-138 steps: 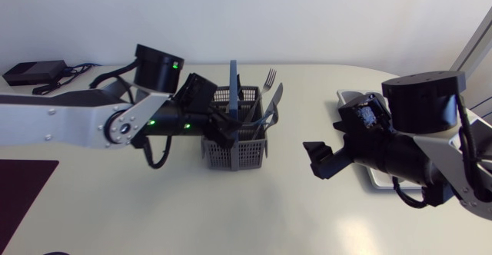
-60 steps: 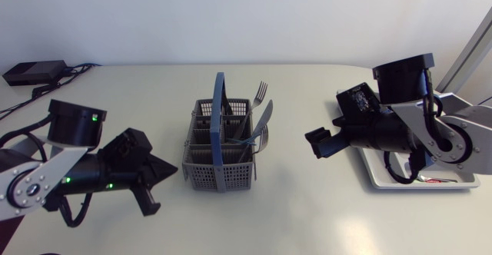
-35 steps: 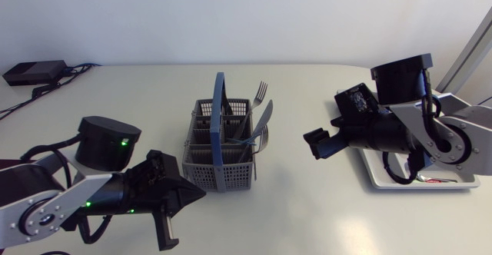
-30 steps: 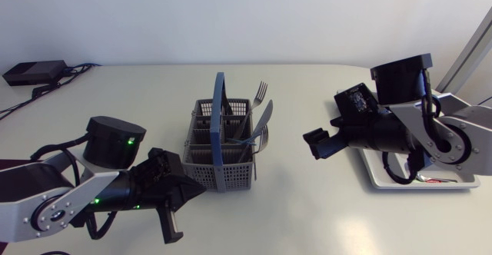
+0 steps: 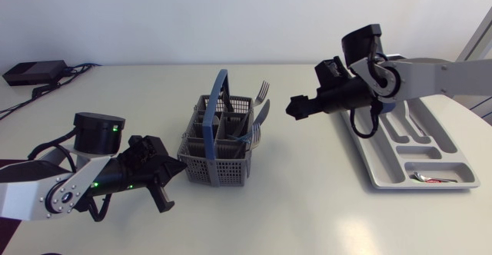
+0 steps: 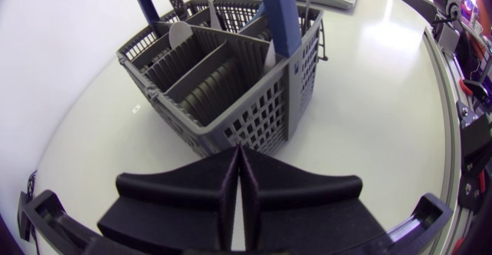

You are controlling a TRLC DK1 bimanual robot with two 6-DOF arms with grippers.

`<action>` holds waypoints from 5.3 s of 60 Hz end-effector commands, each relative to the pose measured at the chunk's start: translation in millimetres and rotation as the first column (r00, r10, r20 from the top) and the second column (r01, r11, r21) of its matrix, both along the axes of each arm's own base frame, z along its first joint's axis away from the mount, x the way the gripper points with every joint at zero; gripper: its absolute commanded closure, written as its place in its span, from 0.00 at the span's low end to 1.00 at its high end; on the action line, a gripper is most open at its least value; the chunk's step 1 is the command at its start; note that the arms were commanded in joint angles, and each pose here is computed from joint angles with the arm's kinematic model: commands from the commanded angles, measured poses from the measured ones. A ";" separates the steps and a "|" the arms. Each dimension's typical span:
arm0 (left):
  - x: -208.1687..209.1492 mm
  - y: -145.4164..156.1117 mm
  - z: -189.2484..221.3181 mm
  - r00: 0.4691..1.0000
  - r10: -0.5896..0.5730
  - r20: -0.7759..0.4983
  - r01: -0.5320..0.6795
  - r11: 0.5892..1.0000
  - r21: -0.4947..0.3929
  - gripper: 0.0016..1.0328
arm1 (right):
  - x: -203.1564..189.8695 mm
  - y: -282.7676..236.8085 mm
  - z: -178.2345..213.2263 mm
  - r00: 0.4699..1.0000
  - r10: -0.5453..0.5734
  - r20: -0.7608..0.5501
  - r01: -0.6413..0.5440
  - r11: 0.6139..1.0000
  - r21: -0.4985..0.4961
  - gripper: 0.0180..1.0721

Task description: Sort the cutlery from the basket into the organizer compartments.

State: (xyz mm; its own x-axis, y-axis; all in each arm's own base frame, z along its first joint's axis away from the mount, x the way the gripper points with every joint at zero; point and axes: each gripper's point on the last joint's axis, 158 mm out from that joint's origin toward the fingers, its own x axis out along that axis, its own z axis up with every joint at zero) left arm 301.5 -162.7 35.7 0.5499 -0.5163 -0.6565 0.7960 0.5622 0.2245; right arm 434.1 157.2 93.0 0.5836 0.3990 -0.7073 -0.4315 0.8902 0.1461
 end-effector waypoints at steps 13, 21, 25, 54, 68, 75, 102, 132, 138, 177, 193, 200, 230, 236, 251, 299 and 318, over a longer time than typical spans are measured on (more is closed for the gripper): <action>4.4 20.9 -14.8 0.999 0.040 0.005 -0.040 0.999 0.023 0.97 | 54.3 17.2 -13.2 0.986 -0.056 -0.156 0.088 0.975 0.205 0.51; -5.8 21.6 -11.2 0.999 0.027 0.026 -0.028 0.999 0.018 0.97 | 77.0 22.1 -11.0 0.978 -0.084 -0.193 0.136 0.953 0.272 0.78; -13.0 18.7 -10.1 0.999 0.011 0.034 -0.011 1.000 0.007 0.97 | 86.8 30.8 -14.4 0.971 -0.071 -0.228 0.140 0.942 0.304 0.83; -15.1 4.9 -0.9 0.990 -0.050 0.132 0.051 0.999 -0.005 0.97 | 111.9 100.2 -51.5 0.922 0.051 -0.384 0.114 0.911 0.395 0.86; -16.8 3.8 -8.1 0.992 -0.055 0.116 0.056 0.998 -0.001 0.97 | 93.0 115.0 -62.0 0.892 0.109 -0.438 0.093 0.905 0.415 0.87; -18.2 5.3 -5.0 0.990 -0.052 0.128 0.052 0.999 -0.004 0.97 | 78.0 120.4 -61.4 0.874 0.156 -0.461 0.070 0.897 0.436 0.87; -21.7 22.7 6.2 0.984 -0.002 0.176 0.004 1.000 -0.014 0.97 | -7.4 109.4 -63.3 0.829 0.231 -0.510 0.015 0.901 0.433 0.88; -20.6 46.1 11.5 0.978 0.063 0.201 -0.061 0.998 -0.017 0.97 | -2.1 120.1 -48.3 0.845 0.229 -0.483 0.024 0.887 0.462 0.87; -5.5 50.6 5.8 0.981 0.081 0.174 -0.077 0.997 -0.030 0.97 | -13.1 118.4 -51.9 0.829 0.256 -0.497 0.017 0.878 0.479 0.87; 52.0 43.8 14.6 0.982 0.128 0.140 -0.112 0.986 -0.120 0.97 | -96.6 84.2 -39.8 0.811 0.318 -0.491 -0.048 0.873 0.486 0.88; 70.1 22.9 12.0 0.989 0.094 0.115 -0.078 0.988 -0.136 0.97 | -119.8 76.3 -34.5 0.808 0.335 -0.485 -0.075 0.875 0.478 0.88; 82.3 16.1 15.2 0.989 0.093 0.113 -0.075 0.986 -0.149 0.97 | -125.3 73.7 -33.6 0.806 0.340 -0.484 -0.084 0.876 0.475 0.88; 104.2 -5.3 12.1 0.992 0.061 0.106 -0.044 0.987 -0.157 0.97 | -134.2 61.9 -35.3 0.815 0.327 -0.479 -0.081 0.882 0.463 0.88; 109.4 -7.0 16.0 0.992 0.064 0.112 -0.045 0.985 -0.165 0.97 | -128.8 54.8 -32.5 0.829 0.306 -0.469 -0.067 0.886 0.460 0.88; 111.6 7.5 20.7 0.988 0.101 0.117 -0.080 0.982 -0.171 0.97 | -115.0 31.2 -50.1 0.870 0.189 -0.455 -0.027 0.941 0.338 0.78; 3.9 18.2 105.1 0.987 -0.037 0.158 0.069 0.976 -0.205 0.72 | -138.8 -3.9 5.2 0.973 0.199 -0.116 -0.184 0.975 0.123 0.06; -18.7 12.8 120.1 0.991 -0.061 0.118 0.084 0.975 -0.205 0.71 | -148.7 1.7 5.1 0.968 0.219 -0.121 -0.207 0.973 0.106 0.06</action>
State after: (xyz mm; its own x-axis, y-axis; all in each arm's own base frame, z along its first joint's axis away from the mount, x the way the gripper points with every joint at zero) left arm 284.2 -146.6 139.4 0.5660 -0.6646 -0.4878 0.8068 0.5681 0.1623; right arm 297.4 156.3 106.4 0.4139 0.5720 -0.7082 -0.5640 0.7718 0.2937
